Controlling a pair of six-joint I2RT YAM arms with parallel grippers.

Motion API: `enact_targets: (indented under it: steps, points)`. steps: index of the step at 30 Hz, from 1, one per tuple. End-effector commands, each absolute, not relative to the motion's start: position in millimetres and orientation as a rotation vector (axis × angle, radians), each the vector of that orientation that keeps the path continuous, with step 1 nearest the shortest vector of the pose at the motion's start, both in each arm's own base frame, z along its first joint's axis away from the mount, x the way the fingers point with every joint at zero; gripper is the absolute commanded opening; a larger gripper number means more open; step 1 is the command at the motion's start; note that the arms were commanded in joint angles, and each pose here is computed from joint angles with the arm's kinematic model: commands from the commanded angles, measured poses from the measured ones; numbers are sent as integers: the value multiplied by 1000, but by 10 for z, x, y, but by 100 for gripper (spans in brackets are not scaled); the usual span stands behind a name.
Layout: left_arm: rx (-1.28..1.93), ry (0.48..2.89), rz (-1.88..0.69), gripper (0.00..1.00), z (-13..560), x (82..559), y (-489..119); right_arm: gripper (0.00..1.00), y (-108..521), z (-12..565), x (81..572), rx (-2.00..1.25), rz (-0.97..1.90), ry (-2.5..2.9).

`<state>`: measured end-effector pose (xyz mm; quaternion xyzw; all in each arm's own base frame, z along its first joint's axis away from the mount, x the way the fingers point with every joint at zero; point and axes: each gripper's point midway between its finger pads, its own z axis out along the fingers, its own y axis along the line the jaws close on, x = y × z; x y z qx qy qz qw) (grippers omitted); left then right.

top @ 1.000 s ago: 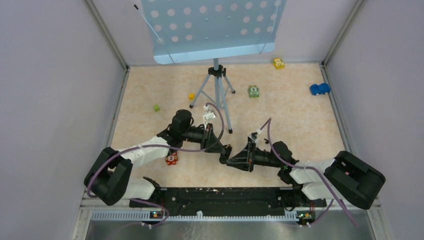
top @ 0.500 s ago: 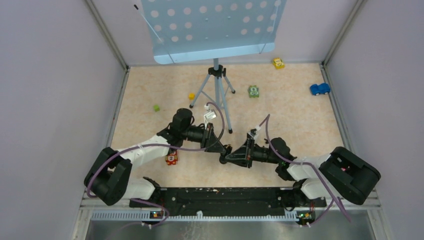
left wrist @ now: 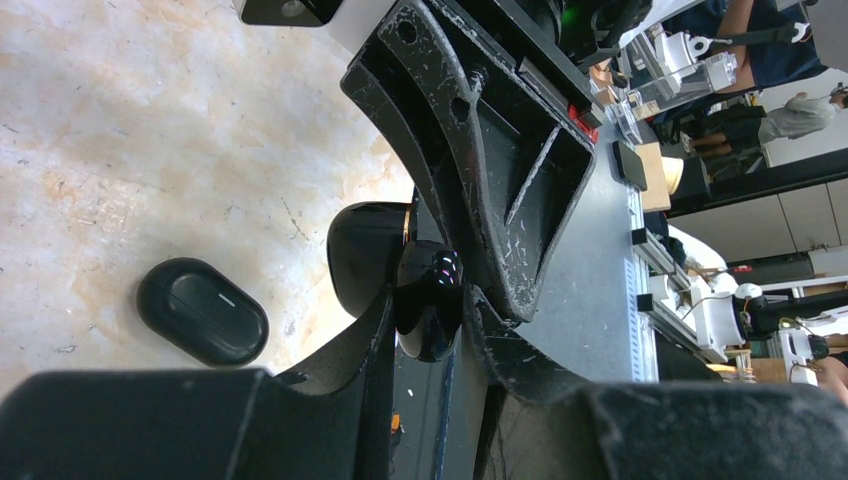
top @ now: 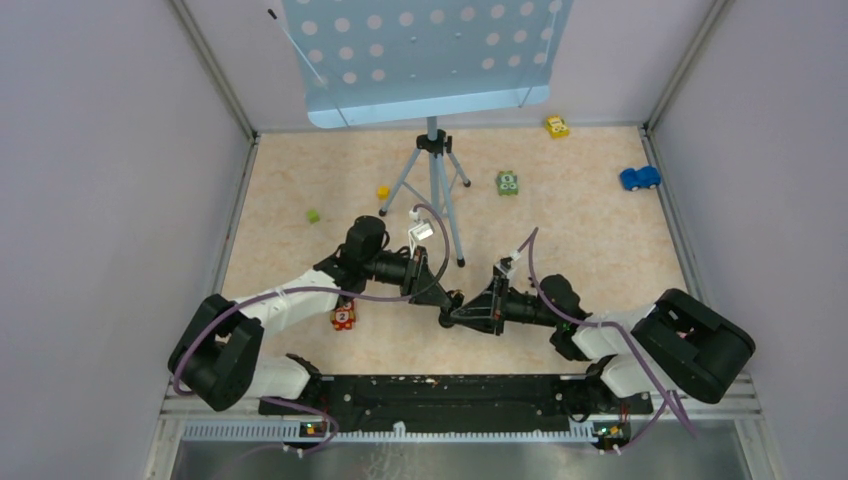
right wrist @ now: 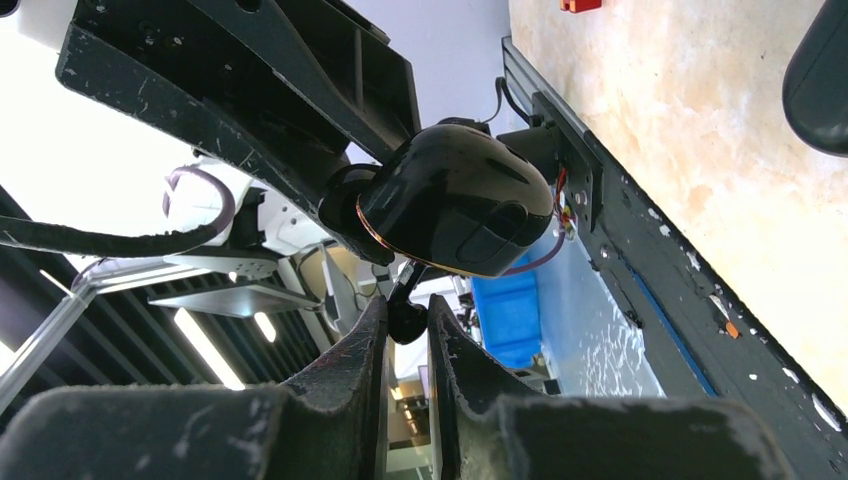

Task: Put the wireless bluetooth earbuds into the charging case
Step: Insert the left earbud into the left side groove of the charging case.

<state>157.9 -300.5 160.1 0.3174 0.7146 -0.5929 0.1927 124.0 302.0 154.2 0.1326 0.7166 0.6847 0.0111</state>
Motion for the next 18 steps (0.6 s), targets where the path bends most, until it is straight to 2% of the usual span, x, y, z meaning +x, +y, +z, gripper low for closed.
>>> enact_targets:
  steps: [1, 18]
  points:
    - [941, 1927, -1671, 0, 1761, 1590, -3037, 0, 2989, 1673, 1282, 343, 2164, 2148]
    - [938, 1918, -1664, 0, 1780, 1600, -3039, 0, 2926, 1549, 1275, 350, 2112, 2188]
